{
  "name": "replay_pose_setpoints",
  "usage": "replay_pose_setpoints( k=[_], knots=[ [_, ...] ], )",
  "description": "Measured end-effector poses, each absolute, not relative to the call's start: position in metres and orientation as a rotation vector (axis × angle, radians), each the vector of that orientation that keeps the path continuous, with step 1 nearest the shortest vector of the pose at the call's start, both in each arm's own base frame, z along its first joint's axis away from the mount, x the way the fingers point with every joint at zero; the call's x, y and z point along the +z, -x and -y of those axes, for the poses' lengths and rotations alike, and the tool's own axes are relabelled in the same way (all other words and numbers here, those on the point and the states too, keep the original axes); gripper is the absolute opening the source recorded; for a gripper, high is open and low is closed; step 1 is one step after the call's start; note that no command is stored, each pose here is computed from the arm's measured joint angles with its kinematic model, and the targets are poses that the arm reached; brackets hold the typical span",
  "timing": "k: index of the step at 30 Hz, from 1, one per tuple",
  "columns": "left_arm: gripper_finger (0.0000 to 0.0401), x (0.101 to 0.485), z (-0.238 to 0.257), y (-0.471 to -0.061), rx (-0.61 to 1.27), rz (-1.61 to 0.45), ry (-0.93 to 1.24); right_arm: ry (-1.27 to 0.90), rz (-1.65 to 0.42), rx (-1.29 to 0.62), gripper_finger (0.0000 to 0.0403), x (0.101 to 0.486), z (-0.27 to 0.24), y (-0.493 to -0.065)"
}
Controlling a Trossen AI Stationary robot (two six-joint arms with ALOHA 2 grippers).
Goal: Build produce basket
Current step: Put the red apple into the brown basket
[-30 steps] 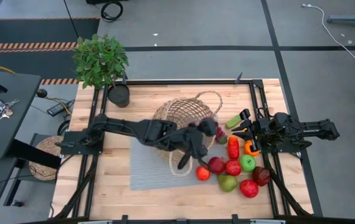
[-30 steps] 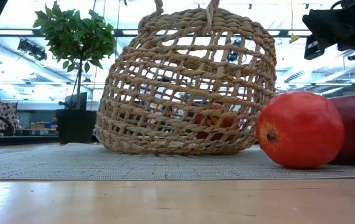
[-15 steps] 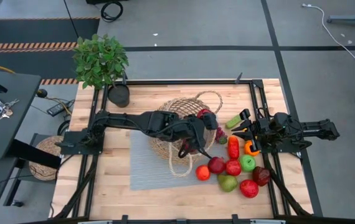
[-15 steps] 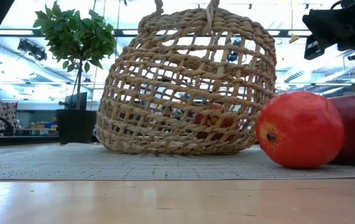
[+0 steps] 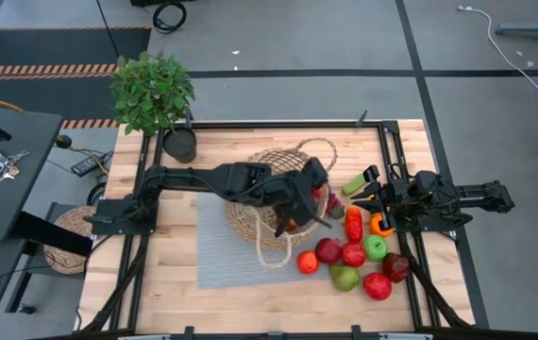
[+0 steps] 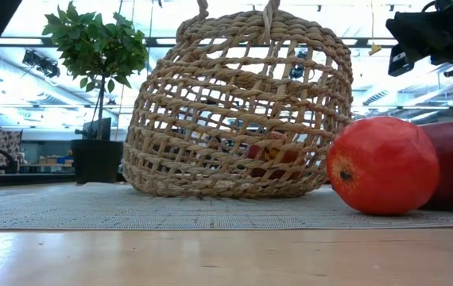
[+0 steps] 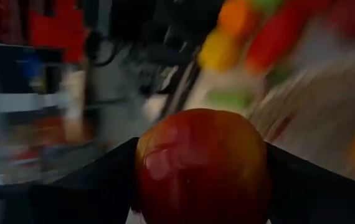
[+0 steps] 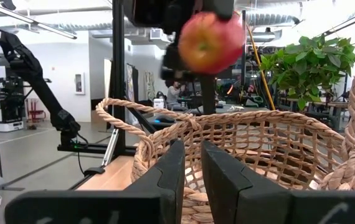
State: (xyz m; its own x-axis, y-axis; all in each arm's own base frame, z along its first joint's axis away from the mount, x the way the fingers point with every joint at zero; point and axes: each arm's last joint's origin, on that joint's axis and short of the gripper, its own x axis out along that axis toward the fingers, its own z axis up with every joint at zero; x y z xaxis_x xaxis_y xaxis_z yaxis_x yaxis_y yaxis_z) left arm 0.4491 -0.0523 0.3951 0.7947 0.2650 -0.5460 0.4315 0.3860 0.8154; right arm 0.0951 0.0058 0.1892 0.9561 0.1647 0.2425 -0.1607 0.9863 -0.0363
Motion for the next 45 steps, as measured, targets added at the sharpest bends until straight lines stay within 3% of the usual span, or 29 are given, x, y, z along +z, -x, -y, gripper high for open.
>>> replay_pose_setpoints(
  k=[15, 23, 29, 35, 45],
  knots=[
    [0.0281, 0.377, -0.048, -0.433, -0.382, -0.8, -0.239, 0.017, 0.247, 0.165, 0.0062, 0.189, -0.006, -0.095],
    [0.0282, 0.374, -0.09, -0.43, -0.165, -0.83, 0.373, 0.016, 0.247, 0.165, 0.0062, 0.189, -0.006, -0.095],
    [0.0282, 0.374, -0.095, -0.429, 0.011, -0.857, 0.75, 0.017, 0.247, 0.165, 0.0062, 0.189, -0.006, -0.095],
    [0.0282, 0.374, -0.09, -0.43, 0.083, -0.87, 0.927, 0.016, 0.247, 0.165, 0.0062, 0.189, -0.006, -0.095],
    [0.0282, 0.375, -0.082, -0.432, 0.07, -0.868, 0.907, 0.016, 0.247, 0.165, 0.0062, 0.189, -0.006, -0.095]
  ],
)
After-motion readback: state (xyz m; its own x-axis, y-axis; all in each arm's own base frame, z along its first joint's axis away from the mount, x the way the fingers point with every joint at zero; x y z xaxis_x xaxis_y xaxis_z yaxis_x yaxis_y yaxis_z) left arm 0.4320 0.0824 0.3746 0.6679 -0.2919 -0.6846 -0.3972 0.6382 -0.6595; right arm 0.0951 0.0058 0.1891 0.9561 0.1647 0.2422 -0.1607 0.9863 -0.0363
